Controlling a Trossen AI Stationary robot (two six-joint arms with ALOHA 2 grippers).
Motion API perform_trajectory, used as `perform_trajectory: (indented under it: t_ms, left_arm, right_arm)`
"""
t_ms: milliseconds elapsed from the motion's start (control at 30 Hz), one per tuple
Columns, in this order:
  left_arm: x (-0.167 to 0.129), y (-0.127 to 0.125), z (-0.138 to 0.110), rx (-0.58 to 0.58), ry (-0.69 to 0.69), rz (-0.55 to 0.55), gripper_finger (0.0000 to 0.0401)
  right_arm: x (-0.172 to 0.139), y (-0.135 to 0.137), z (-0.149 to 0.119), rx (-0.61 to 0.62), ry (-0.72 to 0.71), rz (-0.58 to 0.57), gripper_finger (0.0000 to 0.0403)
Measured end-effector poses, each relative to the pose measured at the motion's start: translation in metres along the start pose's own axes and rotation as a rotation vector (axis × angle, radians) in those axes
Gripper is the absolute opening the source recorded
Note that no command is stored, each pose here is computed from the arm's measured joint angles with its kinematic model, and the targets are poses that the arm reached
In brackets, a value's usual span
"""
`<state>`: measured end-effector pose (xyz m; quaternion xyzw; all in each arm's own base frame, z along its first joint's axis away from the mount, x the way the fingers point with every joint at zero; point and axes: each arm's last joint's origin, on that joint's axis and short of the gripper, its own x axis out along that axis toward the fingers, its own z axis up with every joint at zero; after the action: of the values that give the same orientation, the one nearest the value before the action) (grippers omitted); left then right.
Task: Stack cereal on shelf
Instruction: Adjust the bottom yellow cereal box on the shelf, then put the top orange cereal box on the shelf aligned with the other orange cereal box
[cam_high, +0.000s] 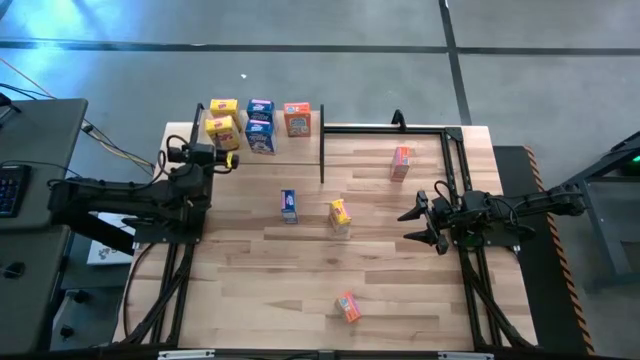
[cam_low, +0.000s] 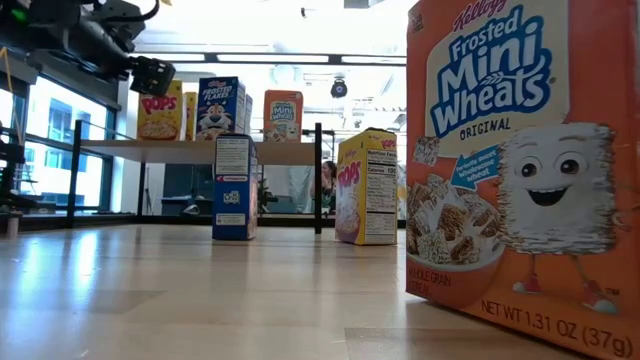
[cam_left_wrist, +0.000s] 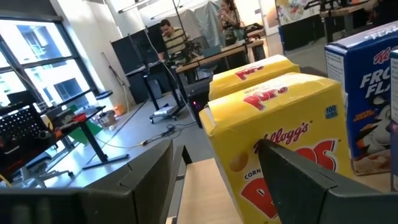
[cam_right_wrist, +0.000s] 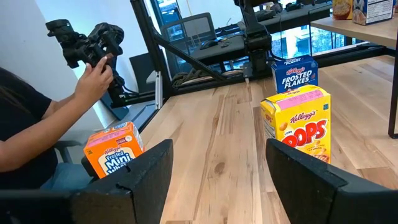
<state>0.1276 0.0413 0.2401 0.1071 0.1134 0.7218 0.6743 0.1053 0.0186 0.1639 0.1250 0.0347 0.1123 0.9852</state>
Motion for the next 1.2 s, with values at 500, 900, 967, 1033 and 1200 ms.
perform_trajectory:
  t_ms: [500,900,967,1033,1200]
  left_arm:
    - [-0.021,0.005,0.004,-0.055,-0.037,-0.131,0.0229]
    - [-0.048,0.008,0.005,-0.067,-0.096,-0.341,0.0229]
    - [-0.052,0.008,0.005,-0.067,-0.105,-0.373,0.0229]
    - [-0.056,0.009,0.005,-0.073,-0.113,-0.404,0.0229]
    - [-0.064,0.011,0.008,-0.133,-0.132,-0.505,0.0229]
  right_arm:
    - [0.000,0.000,0.000,0.000,0.001,0.000,0.0250]
    - [0.000,0.000,0.000,0.000,0.001,0.000,0.0250]
    - [0.000,0.000,0.000,0.000,0.001,-0.001,0.0250]
    - [0.000,0.000,0.000,0.000,0.001,0.000,0.0250]
    - [0.000,0.000,0.000,0.000,0.001,0.000,0.0250]
